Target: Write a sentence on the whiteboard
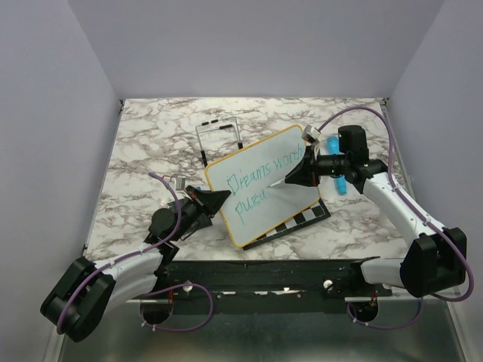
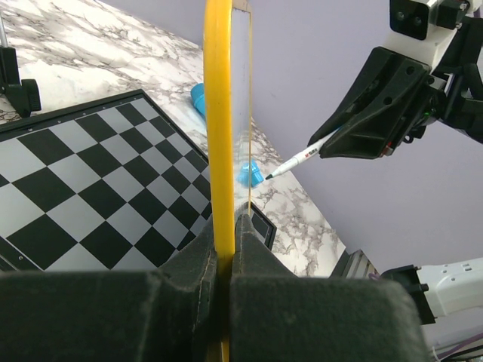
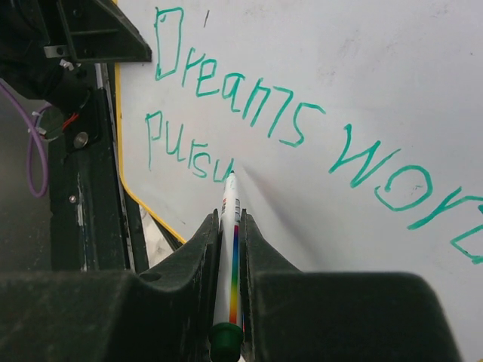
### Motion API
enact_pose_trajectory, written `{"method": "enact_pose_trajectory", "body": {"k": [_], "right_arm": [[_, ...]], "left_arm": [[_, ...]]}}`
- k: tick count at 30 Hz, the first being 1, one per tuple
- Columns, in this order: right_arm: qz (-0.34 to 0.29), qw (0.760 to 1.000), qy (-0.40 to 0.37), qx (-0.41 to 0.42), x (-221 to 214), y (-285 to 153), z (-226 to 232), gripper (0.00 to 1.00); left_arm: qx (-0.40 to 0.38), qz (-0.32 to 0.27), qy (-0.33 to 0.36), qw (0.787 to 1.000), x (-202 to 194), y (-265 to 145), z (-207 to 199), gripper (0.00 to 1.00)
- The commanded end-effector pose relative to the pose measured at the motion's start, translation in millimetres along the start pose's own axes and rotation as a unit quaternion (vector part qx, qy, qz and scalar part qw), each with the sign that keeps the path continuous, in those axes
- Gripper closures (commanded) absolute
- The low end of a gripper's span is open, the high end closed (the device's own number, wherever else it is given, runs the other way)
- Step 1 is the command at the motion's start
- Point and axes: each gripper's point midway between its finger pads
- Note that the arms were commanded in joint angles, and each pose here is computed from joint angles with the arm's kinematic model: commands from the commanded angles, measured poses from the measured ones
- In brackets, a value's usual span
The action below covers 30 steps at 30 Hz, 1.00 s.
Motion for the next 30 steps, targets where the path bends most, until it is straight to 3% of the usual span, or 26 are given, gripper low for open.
{"method": "enact_pose_trajectory", "body": {"k": [1,15,30], "right_arm": [[0.010,1.000,0.005,-0.022,-11,4,-16,0.99],[0.021,0.998,0.035,-0.047,-21,12,-30,0.99],[0.013,0.999,0.031,-0.008,-21,8,-7,0.99]], "left_arm": [[0.005,0.012,0.038,0.999,-6,-2,8,1.00],[0.007,0.011,0.038,0.999,-5,-3,8,1.00],[0.007,0.011,0.039,0.999,-5,-2,8,1.00]]}}
Point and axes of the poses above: each gripper's point midway between its finger pads, its own y axis out along the fingers, its own z axis along the line the jaws close on, x = y × z, and after that the axes turned 15 degrees about -y, right-handed
